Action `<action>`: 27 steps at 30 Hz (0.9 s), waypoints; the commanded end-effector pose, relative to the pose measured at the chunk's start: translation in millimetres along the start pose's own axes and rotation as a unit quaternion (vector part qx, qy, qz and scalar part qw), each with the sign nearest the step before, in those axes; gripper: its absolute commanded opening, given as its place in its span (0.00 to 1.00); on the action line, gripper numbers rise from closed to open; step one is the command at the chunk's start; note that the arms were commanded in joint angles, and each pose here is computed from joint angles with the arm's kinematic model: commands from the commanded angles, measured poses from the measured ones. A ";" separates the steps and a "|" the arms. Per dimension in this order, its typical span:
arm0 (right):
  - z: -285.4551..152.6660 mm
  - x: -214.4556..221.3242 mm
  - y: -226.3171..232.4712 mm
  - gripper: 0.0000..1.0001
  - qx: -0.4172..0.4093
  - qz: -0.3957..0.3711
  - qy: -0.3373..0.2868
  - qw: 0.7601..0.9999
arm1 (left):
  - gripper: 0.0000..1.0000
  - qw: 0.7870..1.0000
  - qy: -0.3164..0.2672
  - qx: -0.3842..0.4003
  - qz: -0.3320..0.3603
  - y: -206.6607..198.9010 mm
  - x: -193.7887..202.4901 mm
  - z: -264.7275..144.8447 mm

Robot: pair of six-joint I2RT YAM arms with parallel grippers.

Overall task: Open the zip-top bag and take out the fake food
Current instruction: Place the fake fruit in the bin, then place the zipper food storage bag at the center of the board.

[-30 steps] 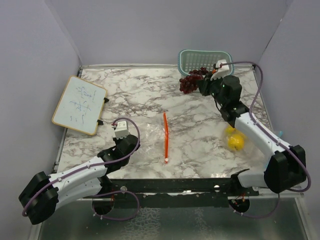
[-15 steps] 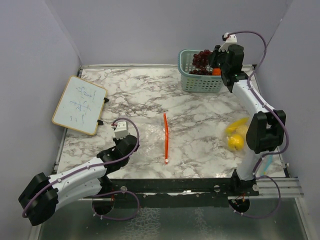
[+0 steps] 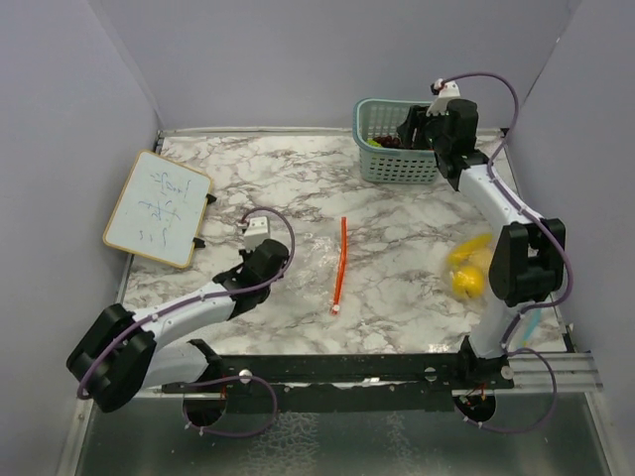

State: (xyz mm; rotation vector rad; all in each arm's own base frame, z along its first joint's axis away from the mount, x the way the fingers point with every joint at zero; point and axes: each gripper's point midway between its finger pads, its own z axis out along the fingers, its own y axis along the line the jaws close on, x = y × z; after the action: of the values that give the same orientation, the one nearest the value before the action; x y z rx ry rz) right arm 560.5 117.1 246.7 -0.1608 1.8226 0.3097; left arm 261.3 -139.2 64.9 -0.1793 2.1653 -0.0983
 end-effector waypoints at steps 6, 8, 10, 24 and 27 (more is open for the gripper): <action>-101.1 -51.5 38.4 0.59 -0.058 -0.006 -0.112 0.992 | 0.00 0.998 -0.033 -0.040 -0.022 8.6 -70.7 61.7; -120.1 -40.7 48.0 0.59 -0.079 0.003 -0.115 0.990 | 0.00 0.998 -0.032 -0.056 -0.025 17.3 -83.3 79.3; -136.2 -21.5 50.0 0.59 -0.081 0.015 -0.108 0.991 | 0.00 0.997 -0.039 -0.065 -0.031 23.5 -101.6 94.6; -225.8 119.2 -46.7 0.82 0.249 0.173 0.017 0.953 | 0.00 0.993 -0.039 -0.104 -0.031 44.2 -181.9 202.3; -240.3 140.6 -61.3 0.86 0.295 0.186 0.029 0.937 | 0.14 0.994 -0.031 -0.085 -0.054 44.3 -180.1 208.4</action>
State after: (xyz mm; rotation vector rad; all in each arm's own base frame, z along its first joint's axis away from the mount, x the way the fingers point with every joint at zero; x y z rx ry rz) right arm 343.6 37.2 195.3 0.3663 1.8798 0.1999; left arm 524.1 -66.6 95.7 -0.3825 2.0610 0.1197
